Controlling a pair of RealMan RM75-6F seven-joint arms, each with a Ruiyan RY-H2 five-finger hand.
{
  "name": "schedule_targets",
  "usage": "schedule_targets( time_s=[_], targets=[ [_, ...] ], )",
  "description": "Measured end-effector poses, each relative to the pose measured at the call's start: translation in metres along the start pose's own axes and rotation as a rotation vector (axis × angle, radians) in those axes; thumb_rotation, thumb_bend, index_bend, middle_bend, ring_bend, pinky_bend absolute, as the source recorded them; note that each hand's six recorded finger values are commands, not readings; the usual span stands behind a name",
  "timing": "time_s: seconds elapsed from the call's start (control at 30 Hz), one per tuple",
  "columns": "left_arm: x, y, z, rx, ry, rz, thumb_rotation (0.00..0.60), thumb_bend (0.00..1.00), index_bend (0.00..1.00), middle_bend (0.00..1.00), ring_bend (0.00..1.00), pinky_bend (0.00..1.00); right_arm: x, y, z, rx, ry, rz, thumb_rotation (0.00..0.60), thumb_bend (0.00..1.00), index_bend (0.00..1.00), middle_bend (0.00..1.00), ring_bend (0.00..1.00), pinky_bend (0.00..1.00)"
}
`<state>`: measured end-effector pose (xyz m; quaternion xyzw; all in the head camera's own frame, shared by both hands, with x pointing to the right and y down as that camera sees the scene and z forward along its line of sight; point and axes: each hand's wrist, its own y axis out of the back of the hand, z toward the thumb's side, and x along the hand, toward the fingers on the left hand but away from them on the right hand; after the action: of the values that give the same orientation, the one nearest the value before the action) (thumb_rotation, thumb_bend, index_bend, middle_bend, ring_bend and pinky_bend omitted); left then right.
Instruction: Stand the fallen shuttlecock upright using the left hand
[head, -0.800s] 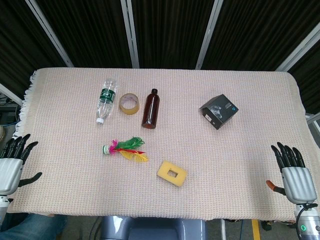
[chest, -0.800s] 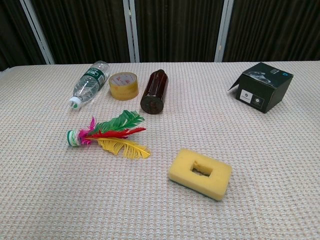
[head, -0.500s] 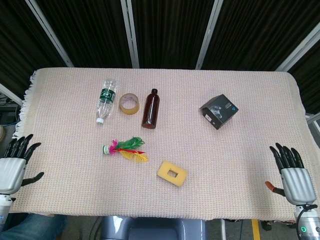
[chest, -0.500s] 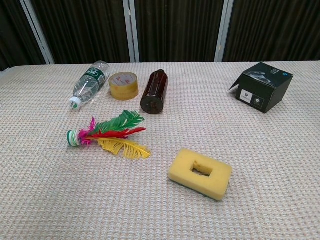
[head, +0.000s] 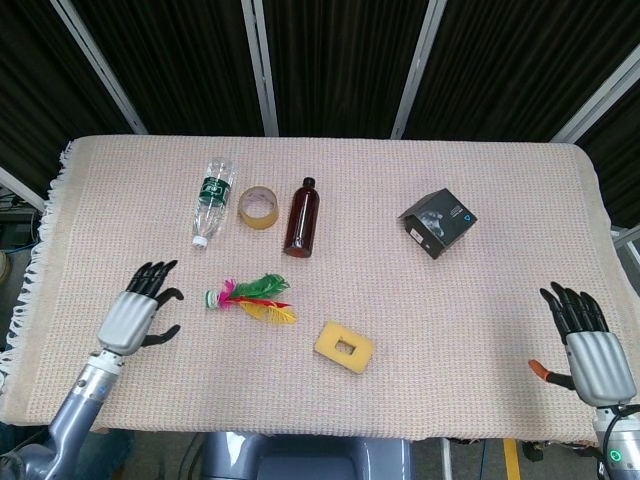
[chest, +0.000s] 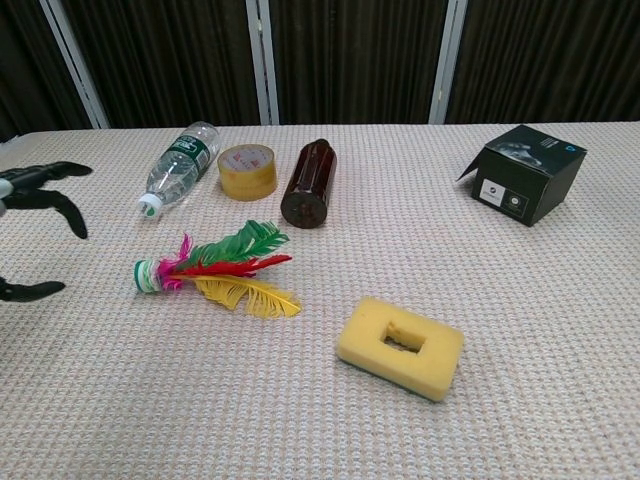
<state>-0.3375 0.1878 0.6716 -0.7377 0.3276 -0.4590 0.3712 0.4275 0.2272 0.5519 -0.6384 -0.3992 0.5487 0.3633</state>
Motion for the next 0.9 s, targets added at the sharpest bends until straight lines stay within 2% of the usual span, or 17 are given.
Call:
schedule_targets(
  time_s=[0.23, 0.53, 0.67, 0.9],
  targets=[
    [0.041, -0.031, 0.050, -0.026, -0.134, -0.015, 0.600, 0.30, 0.42, 0.00, 0.00, 0.00, -0.001, 0.003, -0.003, -0.042, 0.020, 0.016, 0.600, 0.09, 0.00, 0.00, 0.00, 0.00],
    [0.069, -0.045, 0.090, -0.022, -0.234, 0.017, 0.600, 0.35, 0.42, 0.00, 0.00, 0.00, 0.010, 0.018, -0.016, -0.094, 0.015, -0.011, 0.600, 0.09, 0.00, 0.00, 0.00, 0.00],
    [0.079, -0.047, 0.106, -0.005, -0.258, 0.051, 0.600, 0.35, 0.41, 0.00, 0.00, 0.00, 0.016, 0.021, -0.018, -0.103, 0.022, -0.016, 0.600, 0.09, 0.00, 0.00, 0.00, 0.00],
    [0.095, -0.057, 0.117, 0.042, -0.256, 0.037, 0.600, 0.34, 0.41, 0.00, 0.00, 0.00, 0.024, 0.027, -0.021, -0.114, 0.036, -0.023, 0.600, 0.09, 0.00, 0.00, 0.00, 0.00]
  ],
)
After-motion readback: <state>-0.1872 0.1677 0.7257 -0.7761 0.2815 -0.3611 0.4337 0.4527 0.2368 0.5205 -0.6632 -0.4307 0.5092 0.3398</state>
